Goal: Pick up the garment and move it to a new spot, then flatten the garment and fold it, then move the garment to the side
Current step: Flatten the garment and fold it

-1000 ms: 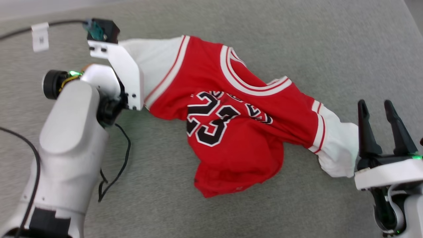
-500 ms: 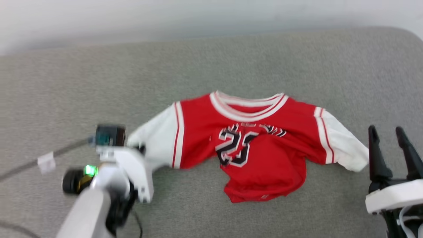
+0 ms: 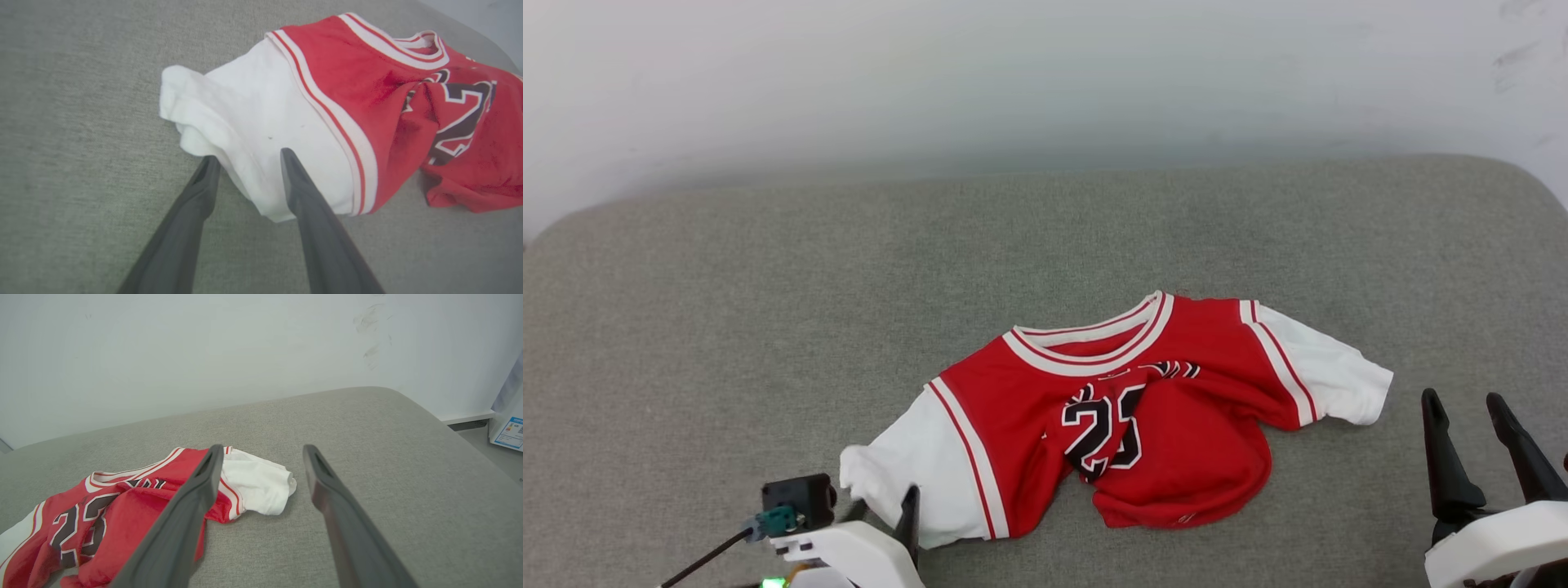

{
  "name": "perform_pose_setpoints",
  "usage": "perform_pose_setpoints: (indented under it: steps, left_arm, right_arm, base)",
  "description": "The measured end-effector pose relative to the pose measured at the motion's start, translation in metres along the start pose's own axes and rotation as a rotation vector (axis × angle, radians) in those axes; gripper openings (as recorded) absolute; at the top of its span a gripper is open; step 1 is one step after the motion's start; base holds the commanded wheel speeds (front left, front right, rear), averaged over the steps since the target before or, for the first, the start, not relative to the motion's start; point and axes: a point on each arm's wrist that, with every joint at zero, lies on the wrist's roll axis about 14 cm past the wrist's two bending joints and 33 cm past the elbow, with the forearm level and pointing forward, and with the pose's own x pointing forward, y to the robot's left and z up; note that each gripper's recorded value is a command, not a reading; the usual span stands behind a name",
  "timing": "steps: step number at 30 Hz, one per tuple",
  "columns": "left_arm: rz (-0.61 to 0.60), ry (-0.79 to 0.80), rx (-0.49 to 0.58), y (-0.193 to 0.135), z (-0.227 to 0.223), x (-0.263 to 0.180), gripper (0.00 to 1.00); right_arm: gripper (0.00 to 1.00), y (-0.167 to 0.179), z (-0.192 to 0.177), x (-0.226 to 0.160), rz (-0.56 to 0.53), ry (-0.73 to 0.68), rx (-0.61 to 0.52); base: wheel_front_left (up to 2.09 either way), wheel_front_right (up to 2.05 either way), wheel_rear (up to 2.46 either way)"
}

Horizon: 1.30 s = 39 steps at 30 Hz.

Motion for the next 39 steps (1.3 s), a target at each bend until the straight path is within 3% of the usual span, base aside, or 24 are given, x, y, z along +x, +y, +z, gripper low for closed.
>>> perform_pose_setpoints:
  steps: [6, 11, 20, 29, 33, 34, 35, 36, 37, 39]
  left_arm:
    - [-0.019, -0.305, 0.098, -0.009, 0.063, -0.010, 1.00]
    - [-0.016, -0.333, 0.110, -0.006, 0.074, -0.010, 1.00]
    - [-0.030, -0.066, 0.154, 0.019, 0.083, 0.016, 1.00]
    - [-0.004, 0.376, 0.149, 0.047, 0.020, 0.034, 1.00]
    - [-0.011, 0.462, 0.156, 0.046, 0.004, 0.038, 1.00]
    - [-0.005, 0.474, 0.162, 0.047, 0.001, 0.040, 0.90]
    - [-0.003, 0.485, 0.165, 0.047, -0.002, 0.041, 0.90]
    - [-0.009, 0.496, 0.158, 0.045, -0.004, 0.042, 0.27]
    - [-0.018, 0.501, 0.142, 0.043, -0.005, 0.044, 0.00]
    - [-0.021, 0.494, 0.147, 0.042, -0.007, 0.046, 0.00]
  right_arm:
    - [1.00, -0.003, 0.008, -0.009, -0.009, -0.011, 0.002]
    - [1.00, -0.006, 0.010, -0.009, -0.019, -0.009, 0.002]
    - [1.00, -0.007, -0.005, 0.000, -0.029, 0.043, 0.005]
    - [1.00, -0.017, -0.024, 0.013, -0.064, 0.080, 0.026]
    - [1.00, -0.023, -0.032, 0.015, -0.085, 0.095, 0.035]
    - [1.00, -0.024, -0.034, 0.016, -0.090, 0.096, 0.039]
    - [1.00, -0.025, -0.035, 0.017, -0.093, 0.099, 0.041]
    - [1.00, -0.026, -0.035, 0.018, -0.094, 0.099, 0.041]
    - [1.00, -0.027, -0.036, 0.018, -0.098, 0.101, 0.042]
    - [1.00, -0.030, -0.036, 0.019, -0.106, 0.102, 0.045]
  base:
    - [0.00, 0.00, 0.00]
    - [0.00, 0.00, 0.00]
    - [0.00, 0.00, 0.00]
    - [0.00, 0.00, 0.00]
    - [0.00, 0.00, 0.00]
    - [0.00, 0.00, 0.00]
    - [0.00, 0.00, 0.00]
    - [0.00, 0.00, 0.00]
    - [0.00, 0.00, 0.00]
    - [0.00, 0.00, 0.00]
